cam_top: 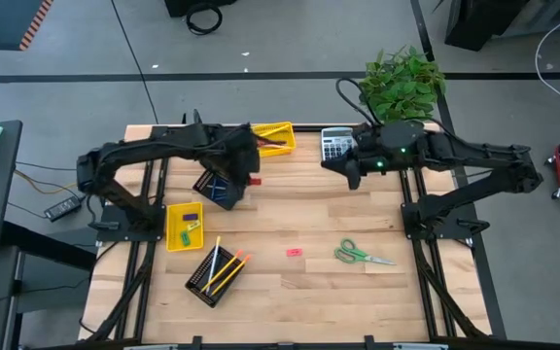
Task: Sort crayons/erasers/pens/pencils in bins
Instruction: Put the red eraser into the bottom yellow basket
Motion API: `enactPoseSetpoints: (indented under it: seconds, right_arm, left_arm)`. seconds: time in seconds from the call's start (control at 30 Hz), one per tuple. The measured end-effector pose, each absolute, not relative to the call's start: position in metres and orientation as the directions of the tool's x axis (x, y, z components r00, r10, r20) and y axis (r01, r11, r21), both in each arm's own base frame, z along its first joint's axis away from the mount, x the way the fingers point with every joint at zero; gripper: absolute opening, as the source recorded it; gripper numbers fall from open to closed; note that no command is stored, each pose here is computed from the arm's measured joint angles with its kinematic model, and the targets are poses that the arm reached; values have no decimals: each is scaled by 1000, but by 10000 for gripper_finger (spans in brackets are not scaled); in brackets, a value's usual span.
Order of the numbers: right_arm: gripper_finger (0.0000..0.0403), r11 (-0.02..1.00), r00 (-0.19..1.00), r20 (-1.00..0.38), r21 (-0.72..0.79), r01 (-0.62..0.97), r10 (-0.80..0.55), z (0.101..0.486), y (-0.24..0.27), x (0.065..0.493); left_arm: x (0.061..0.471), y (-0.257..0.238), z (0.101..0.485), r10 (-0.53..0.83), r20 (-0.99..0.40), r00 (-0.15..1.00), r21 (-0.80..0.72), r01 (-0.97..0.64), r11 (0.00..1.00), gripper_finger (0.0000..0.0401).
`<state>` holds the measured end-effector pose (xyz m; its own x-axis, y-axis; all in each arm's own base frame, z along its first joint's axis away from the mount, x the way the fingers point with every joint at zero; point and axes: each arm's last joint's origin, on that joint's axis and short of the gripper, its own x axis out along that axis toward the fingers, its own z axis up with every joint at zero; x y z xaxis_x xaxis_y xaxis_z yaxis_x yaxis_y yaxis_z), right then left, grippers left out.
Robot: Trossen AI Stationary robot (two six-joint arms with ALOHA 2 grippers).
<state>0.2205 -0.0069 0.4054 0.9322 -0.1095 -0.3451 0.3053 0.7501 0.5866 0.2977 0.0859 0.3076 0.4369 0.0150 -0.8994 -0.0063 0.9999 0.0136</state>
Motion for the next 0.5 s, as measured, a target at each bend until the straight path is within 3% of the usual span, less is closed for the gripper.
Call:
enactPoseSetpoints:
  seconds: [0.2, 0.4, 0.5]
  right_arm:
    - [8, 711, 922, -353, 608, 353, -156, 404, -23, 221]
    - [8, 691, 909, -362, 605, 396, -204, 403, -34, 220]
    - [8, 686, 900, -384, 599, 414, -208, 400, -36, 221]
  left_arm:
    - [276, 68, 320, -68, -923, 378, -13, 147, 989, 80]
    - [246, 66, 322, -104, -926, 362, -58, 135, 989, 73]
    - [220, 63, 305, -110, -926, 361, -77, 105, 992, 75]
